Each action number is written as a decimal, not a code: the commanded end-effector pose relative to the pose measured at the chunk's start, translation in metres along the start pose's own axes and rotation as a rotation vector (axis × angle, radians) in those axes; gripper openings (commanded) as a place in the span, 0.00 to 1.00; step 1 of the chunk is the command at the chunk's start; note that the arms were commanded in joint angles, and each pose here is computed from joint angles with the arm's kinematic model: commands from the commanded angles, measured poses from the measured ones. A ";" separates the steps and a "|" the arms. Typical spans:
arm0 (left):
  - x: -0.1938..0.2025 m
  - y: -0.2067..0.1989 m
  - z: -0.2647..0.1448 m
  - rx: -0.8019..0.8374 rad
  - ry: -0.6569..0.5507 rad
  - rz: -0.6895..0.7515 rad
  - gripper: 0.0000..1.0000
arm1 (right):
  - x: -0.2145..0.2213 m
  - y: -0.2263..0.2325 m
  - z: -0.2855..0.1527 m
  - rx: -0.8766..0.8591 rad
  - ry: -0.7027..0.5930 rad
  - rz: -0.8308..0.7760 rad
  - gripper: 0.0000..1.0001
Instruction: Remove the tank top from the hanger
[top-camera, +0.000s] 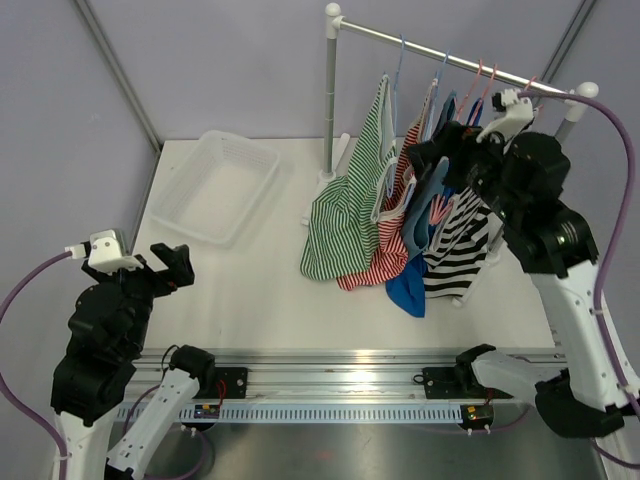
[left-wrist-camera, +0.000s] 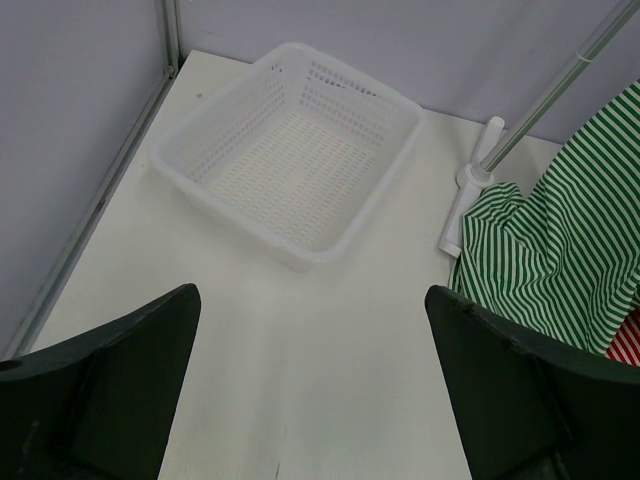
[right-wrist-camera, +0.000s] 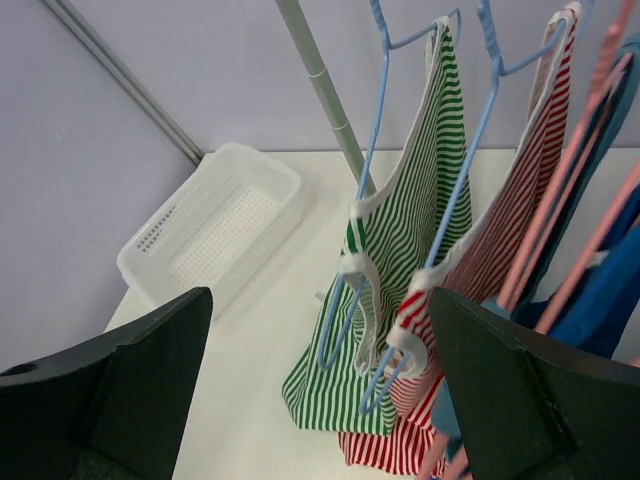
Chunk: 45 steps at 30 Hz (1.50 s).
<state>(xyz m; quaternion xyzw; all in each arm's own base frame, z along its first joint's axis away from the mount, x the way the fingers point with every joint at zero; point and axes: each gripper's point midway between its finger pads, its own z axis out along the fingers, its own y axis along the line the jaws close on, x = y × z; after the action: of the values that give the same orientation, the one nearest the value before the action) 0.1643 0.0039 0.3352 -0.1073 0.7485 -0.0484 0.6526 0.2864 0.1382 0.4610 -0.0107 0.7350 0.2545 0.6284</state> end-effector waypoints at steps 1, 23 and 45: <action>-0.011 -0.011 0.001 0.059 -0.048 -0.001 0.99 | -0.010 0.005 0.026 0.009 0.031 -0.014 0.96; 0.010 -0.021 0.014 0.095 0.019 0.016 0.99 | 0.000 -0.019 0.146 0.281 0.126 -0.230 0.62; 0.019 -0.028 0.019 0.132 0.038 0.022 0.99 | 0.025 -0.034 0.177 0.394 0.121 -0.264 0.21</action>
<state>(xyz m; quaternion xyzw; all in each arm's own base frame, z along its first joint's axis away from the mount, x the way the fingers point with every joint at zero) 0.1768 -0.0187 0.3114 -0.0715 0.7669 -0.0800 0.6327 0.4529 0.1836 0.4000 -0.0102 0.8147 0.0192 0.5795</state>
